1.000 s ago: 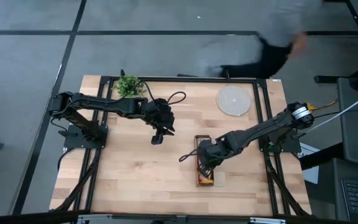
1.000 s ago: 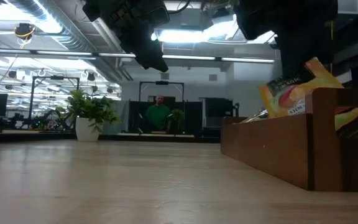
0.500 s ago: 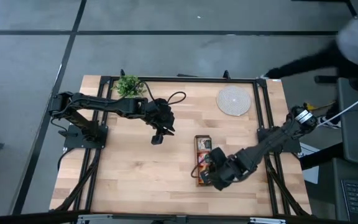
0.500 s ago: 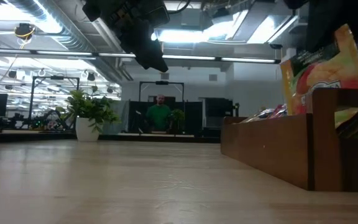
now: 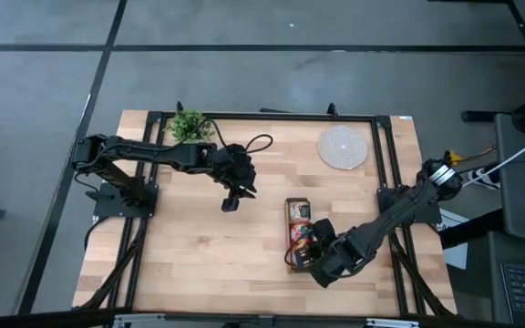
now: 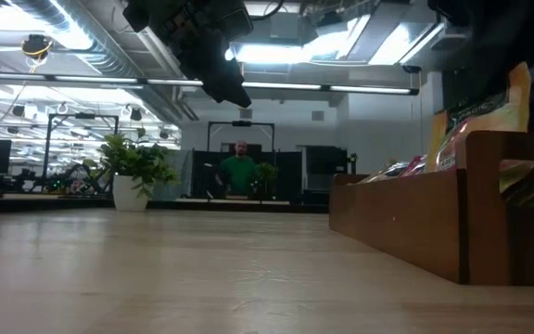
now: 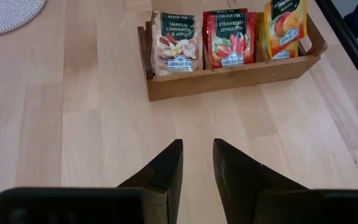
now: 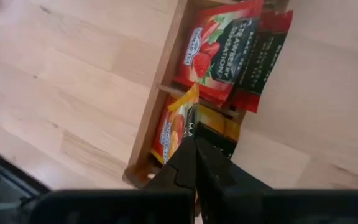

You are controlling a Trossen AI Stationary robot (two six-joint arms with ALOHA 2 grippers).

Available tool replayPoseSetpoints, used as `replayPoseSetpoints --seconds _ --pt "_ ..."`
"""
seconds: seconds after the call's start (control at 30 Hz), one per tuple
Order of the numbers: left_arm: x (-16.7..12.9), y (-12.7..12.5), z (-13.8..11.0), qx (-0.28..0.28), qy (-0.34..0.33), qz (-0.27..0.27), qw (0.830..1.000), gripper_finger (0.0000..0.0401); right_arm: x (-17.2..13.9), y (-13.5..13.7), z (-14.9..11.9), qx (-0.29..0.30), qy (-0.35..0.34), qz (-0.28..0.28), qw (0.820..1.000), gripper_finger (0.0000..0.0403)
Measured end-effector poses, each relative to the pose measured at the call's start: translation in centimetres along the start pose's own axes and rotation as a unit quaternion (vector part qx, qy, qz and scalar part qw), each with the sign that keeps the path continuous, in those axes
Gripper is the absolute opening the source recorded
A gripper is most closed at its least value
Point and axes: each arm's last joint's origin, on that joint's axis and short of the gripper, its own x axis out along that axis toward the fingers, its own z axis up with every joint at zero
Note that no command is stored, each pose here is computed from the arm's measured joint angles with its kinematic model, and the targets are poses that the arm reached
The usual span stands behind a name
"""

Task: Pick & Place Tea
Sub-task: Put the yellow tea bag into the right section of the wooden organizer

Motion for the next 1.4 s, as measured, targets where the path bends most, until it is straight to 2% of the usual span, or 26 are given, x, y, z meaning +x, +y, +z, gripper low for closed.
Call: replayPoseSetpoints --seconds 0.37,0.63,1.0,1.13,1.4 --pt "0.0 0.0 0.0 0.003 -0.001 0.004 1.000 0.0086 0.4 0.3 -0.1 0.024 -0.007 0.010 1.000 0.0003" --pt "0.0 0.0 0.0 0.003 -0.001 0.004 1.000 0.0083 0.3 0.8 -0.2 0.028 0.000 0.033 0.999 0.0023" --pt "0.0 0.0 0.0 0.001 -0.001 0.004 1.000 0.0082 0.5 0.4 -0.1 -0.030 0.033 0.005 0.999 0.0078" --pt "0.0 0.0 0.0 -0.008 -0.001 0.004 1.000 0.0085 0.6 0.5 0.5 -0.077 0.031 0.002 0.997 0.0082" --pt "0.0 0.0 0.0 -0.021 -0.001 0.003 1.000 0.0082 1.4 0.8 2.5 -0.132 0.043 -0.010 0.990 0.0083"
